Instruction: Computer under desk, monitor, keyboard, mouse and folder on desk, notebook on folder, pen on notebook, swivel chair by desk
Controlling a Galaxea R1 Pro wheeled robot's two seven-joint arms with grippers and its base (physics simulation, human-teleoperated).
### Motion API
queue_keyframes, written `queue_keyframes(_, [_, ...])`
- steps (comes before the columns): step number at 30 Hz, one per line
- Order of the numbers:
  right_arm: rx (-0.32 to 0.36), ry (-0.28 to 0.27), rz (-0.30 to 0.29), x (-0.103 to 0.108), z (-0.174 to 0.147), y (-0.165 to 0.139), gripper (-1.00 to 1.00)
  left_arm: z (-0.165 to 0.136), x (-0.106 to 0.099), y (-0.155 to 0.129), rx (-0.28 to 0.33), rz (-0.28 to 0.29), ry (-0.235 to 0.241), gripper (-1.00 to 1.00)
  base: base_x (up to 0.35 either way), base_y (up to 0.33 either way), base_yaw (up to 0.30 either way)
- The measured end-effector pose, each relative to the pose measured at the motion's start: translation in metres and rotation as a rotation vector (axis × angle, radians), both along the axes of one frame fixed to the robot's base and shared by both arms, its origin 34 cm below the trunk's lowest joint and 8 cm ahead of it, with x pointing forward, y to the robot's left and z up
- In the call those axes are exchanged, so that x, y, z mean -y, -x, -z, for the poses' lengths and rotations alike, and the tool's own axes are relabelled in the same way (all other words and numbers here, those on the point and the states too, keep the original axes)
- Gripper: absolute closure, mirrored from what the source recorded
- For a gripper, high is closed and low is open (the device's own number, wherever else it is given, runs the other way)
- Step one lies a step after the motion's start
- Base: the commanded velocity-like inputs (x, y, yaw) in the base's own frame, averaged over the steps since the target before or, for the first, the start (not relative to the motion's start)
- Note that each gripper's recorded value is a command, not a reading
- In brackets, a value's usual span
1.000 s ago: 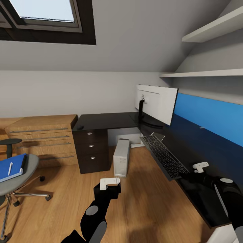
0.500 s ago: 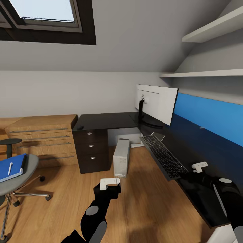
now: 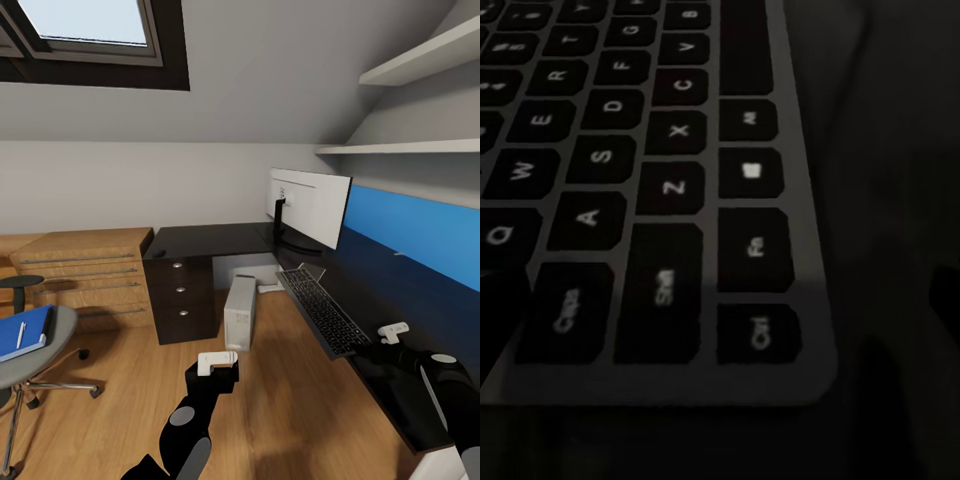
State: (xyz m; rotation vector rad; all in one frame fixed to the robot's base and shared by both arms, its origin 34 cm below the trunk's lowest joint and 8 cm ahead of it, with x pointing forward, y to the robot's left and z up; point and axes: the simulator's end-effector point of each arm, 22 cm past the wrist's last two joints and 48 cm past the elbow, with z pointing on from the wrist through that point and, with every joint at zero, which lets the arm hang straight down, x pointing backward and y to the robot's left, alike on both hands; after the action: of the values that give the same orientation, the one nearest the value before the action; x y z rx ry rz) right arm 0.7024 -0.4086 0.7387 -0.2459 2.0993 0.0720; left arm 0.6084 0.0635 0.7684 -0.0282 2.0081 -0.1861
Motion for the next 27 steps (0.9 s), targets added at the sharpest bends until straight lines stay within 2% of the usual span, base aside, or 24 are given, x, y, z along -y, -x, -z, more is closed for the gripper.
queue_keyframes(10, [-0.046,-0.014,0.007,0.001,0.001,0.004,-1.0,-0.019,0.0,-0.003,-0.001,-0.001,-0.001,-1.0,0.0,0.0,0.0])
queue_keyframes(27, [-0.045,-0.01,0.005,0.001,-0.031,0.0,-1.0,-0.052,-0.001,-0.007,0.0,-0.003,-0.003,-1.0,0.0,0.0,0.0])
